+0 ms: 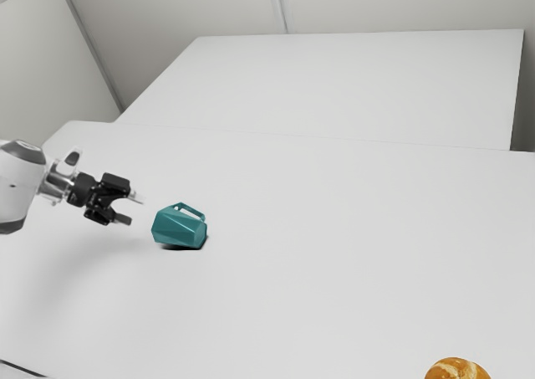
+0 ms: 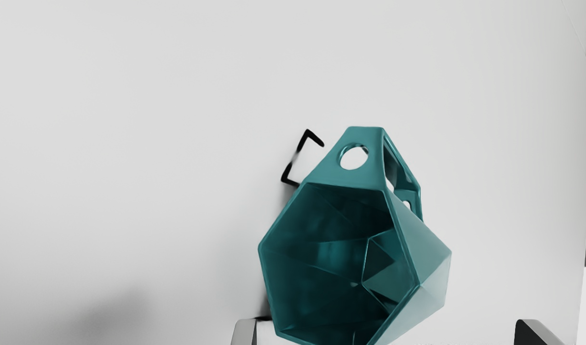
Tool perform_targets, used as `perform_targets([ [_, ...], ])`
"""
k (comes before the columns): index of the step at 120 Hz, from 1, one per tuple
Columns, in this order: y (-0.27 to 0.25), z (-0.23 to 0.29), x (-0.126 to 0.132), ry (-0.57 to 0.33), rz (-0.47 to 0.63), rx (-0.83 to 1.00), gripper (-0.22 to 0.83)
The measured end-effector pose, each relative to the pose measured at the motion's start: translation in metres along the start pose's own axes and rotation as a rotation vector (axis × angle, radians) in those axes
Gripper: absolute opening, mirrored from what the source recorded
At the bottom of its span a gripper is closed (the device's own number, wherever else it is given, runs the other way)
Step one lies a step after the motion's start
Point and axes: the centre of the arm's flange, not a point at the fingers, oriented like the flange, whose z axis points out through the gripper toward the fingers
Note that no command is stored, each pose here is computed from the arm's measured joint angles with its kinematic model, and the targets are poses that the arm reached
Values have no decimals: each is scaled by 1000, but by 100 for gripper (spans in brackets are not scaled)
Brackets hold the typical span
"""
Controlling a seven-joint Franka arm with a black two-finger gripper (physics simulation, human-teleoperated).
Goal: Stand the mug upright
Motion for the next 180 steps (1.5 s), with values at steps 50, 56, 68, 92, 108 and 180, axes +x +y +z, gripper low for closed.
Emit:
perform_targets([
  [50,-6,21,13,-43,72,-4,60],
  [56,-5,22,13,-44,80,-5,60],
  [68,-2,25,13,-44,89,-15,60],
  [92,-1,32,12,-3,99,-93,59],
  [108,-3,40,9,1,113,-133,59],
  [180,4,75,5,-24,201,-191,53],
])
